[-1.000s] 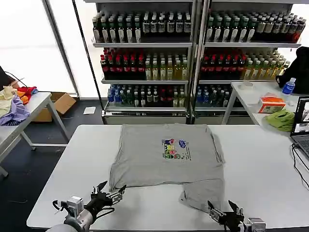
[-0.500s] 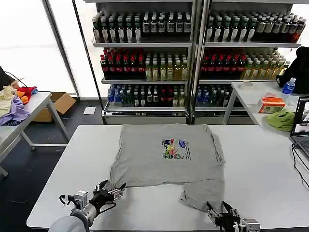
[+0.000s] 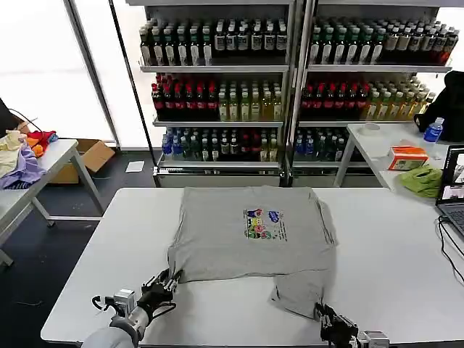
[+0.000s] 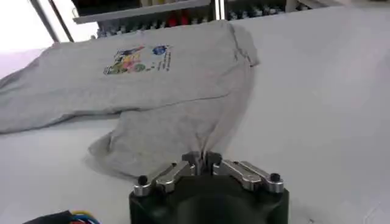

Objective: Fold and organize the clothes.

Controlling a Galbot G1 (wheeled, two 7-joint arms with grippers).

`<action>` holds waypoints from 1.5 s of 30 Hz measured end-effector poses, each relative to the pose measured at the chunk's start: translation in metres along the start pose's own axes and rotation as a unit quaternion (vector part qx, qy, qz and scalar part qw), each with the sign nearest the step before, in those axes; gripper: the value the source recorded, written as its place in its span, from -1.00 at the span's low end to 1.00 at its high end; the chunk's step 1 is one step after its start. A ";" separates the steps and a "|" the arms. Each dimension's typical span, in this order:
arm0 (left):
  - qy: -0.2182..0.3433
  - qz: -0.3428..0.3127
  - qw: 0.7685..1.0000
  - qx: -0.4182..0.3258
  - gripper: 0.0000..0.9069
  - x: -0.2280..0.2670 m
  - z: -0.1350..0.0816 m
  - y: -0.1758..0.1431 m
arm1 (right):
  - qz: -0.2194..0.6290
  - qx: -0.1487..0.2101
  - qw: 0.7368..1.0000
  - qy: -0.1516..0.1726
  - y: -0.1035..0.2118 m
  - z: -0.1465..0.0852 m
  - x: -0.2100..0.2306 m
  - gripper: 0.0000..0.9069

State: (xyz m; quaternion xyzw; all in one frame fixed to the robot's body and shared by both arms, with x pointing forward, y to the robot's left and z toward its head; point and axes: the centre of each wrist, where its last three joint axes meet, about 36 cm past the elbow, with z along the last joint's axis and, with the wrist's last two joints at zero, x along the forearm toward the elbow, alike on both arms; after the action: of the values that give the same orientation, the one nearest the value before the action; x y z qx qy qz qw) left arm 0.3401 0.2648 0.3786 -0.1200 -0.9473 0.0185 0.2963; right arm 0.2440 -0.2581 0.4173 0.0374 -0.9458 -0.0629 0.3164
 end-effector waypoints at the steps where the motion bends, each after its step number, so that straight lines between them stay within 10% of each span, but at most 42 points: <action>1: -0.001 -0.001 1.000 0.001 -0.96 0.000 0.000 0.000 | -0.003 -0.002 1.000 -0.002 0.000 0.000 0.001 -1.00; 14: -0.020 -0.012 0.999 0.029 -0.96 0.015 0.002 -0.011 | -0.037 -0.023 0.998 -0.043 -0.004 -0.007 0.018 -1.00; 32: -0.037 -0.026 0.999 0.030 -0.98 0.083 -0.017 -0.024 | -0.069 -0.020 0.997 -0.009 -0.004 0.001 0.076 -1.00; 45: -0.038 -0.013 0.999 0.016 -0.98 0.093 -0.032 -0.018 | -0.088 -0.051 0.989 -0.109 0.000 -0.018 0.049 -1.00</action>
State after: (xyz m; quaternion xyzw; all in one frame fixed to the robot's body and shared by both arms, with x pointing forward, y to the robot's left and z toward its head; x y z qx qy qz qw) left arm 0.2802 0.2685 0.4589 -0.1026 -0.9589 0.0344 0.2624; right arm 0.2157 -0.2656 0.4604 0.0976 -0.9631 -0.1428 0.2062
